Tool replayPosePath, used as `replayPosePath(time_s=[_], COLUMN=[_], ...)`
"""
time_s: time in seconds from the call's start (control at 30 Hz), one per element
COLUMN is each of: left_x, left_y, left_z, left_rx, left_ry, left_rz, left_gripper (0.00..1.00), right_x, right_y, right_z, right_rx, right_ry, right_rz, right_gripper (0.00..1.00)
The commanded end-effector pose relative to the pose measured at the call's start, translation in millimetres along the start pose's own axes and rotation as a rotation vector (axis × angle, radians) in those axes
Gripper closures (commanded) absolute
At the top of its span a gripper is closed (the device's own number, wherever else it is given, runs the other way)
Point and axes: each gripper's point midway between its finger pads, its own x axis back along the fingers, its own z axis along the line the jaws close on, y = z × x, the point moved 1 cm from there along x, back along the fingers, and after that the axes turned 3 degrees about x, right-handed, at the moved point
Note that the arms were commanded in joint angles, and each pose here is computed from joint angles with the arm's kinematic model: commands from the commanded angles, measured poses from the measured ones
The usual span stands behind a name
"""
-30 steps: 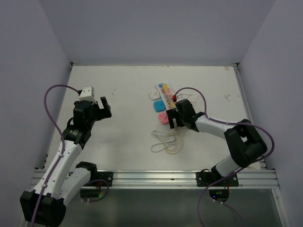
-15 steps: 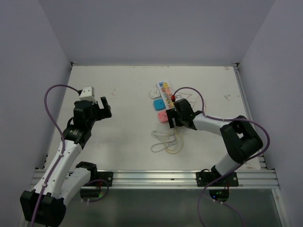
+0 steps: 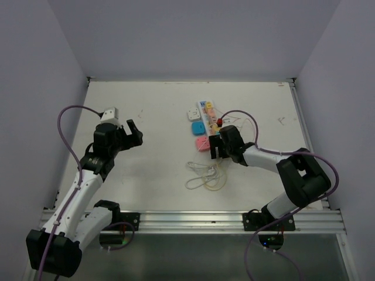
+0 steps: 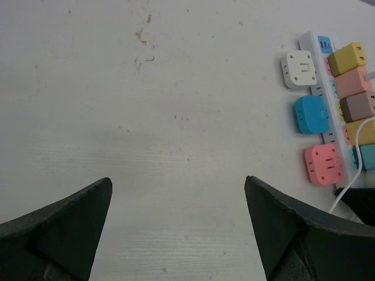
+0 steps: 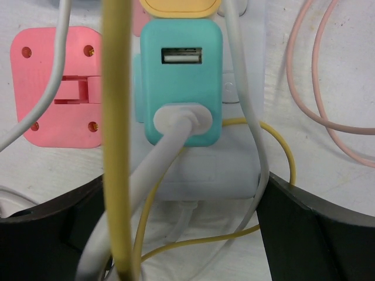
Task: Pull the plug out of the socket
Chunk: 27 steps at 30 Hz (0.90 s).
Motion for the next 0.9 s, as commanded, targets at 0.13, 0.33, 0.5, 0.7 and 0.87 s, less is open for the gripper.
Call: replayPosePath(time_s=[0.13, 0.33, 0.5, 0.7, 0.87], left_x=[-7, -24, -42, -67, -84], left_y=[-9, -36, -47, -61, -66], left_z=[-50, -90, -120, -150, -168], left_rx=[0.219, 0.341, 0.393, 0.416, 0.472], left_ry=[-0.147, -0.204, -0.223, -0.202, -0.196], left_rz=[0.117, 0.224, 0.283, 0.325, 0.356], left_gripper=[0.01, 0.05, 0.05, 0.05, 0.09], right_x=[1, -1, -2, -11, -16], right_y=[17, 8, -3, -17, -21], right_z=[41, 60, 70, 71, 65], right_rx=[-0.241, -0.344, -0.385, -0.392, -0.383], right_ry=[0.224, 0.343, 0.415, 0.419, 0.378], right_rz=[-0.108, -0.119, -0.113, -0.089, -0.089], right_gripper=[0.98, 1.0, 1.0, 1.0, 1.0])
